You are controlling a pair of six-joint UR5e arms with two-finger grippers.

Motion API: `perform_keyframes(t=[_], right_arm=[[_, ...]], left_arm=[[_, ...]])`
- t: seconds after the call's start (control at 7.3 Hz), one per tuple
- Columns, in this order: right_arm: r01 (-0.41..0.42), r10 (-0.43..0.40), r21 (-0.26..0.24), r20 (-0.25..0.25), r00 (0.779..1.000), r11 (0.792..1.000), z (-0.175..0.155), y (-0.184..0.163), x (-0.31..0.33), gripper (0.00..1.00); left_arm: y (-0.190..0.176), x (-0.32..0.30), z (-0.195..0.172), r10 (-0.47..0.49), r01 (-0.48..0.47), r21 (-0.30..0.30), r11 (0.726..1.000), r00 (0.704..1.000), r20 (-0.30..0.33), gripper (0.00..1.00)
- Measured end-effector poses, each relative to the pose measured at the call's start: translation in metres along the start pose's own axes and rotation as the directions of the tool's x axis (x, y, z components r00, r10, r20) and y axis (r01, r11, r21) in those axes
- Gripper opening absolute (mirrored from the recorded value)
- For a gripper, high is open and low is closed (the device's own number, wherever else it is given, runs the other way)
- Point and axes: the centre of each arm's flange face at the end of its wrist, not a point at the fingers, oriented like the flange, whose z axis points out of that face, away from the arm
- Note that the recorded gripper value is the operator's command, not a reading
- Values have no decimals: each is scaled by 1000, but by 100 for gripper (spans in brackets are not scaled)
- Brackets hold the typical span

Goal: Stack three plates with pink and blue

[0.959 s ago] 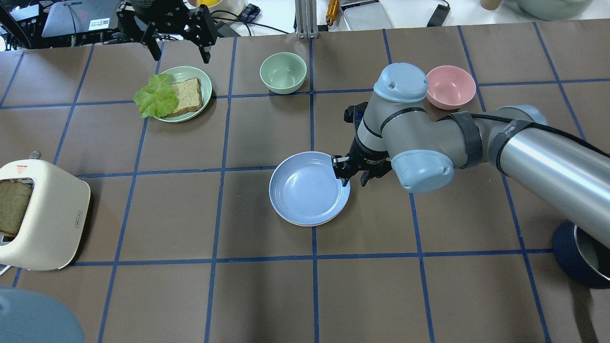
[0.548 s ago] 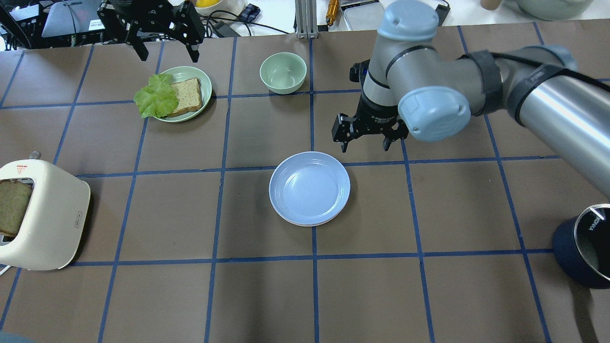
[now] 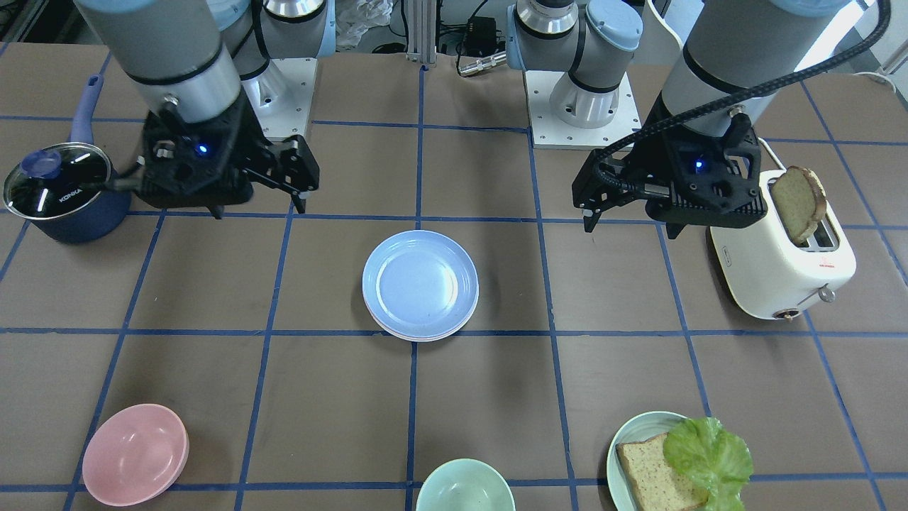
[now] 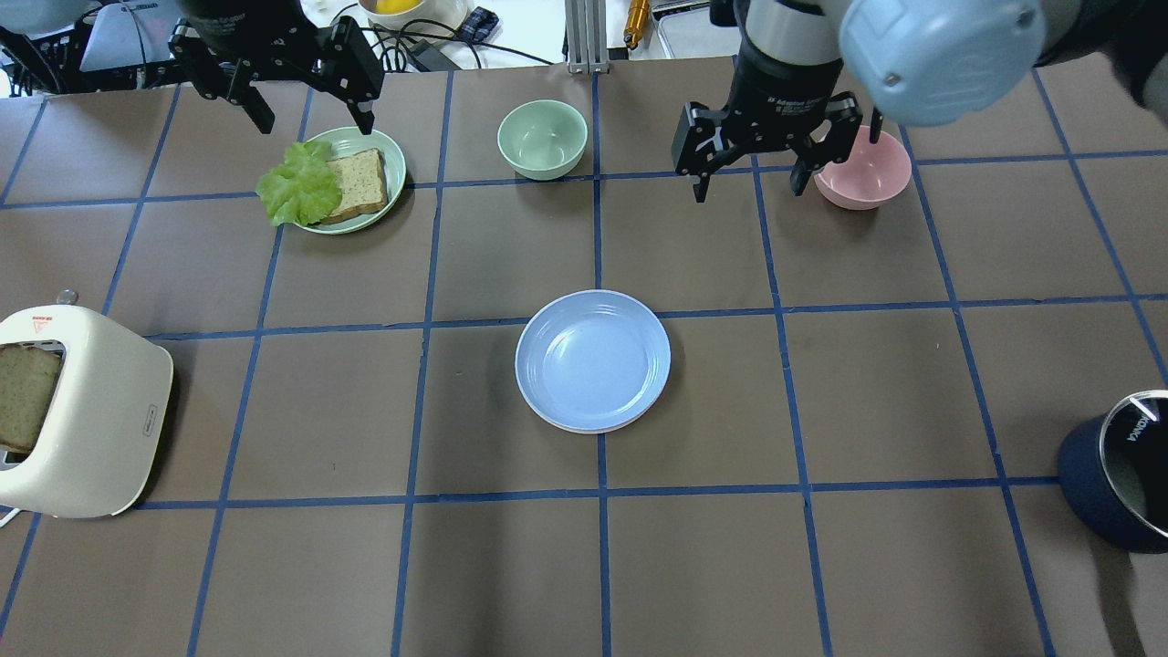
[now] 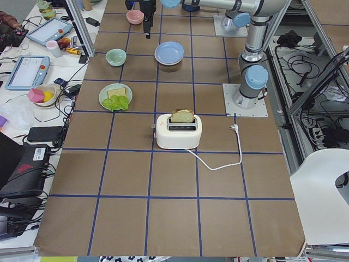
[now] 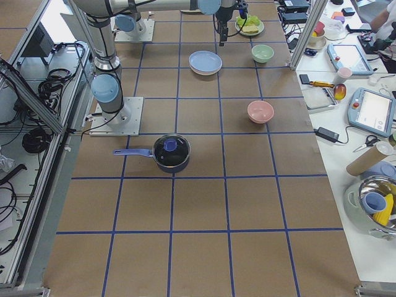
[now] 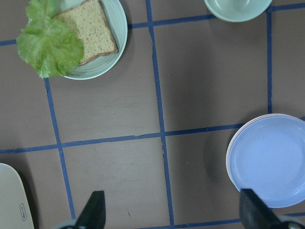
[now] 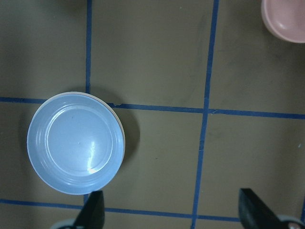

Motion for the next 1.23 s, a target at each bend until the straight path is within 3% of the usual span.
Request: perform_keyframes(t=[0.41,1.23], right_arm=[[-37,37,3,-4,999,999,-17,47,37,100],[-64,64,-1,-6,998,998,-18,53,40,100]], left_arm=[[28,-8,8,-8,8,28,1000,1000,6,100],[32,-25,10,10,-10,17,1000,1000,9,100]])
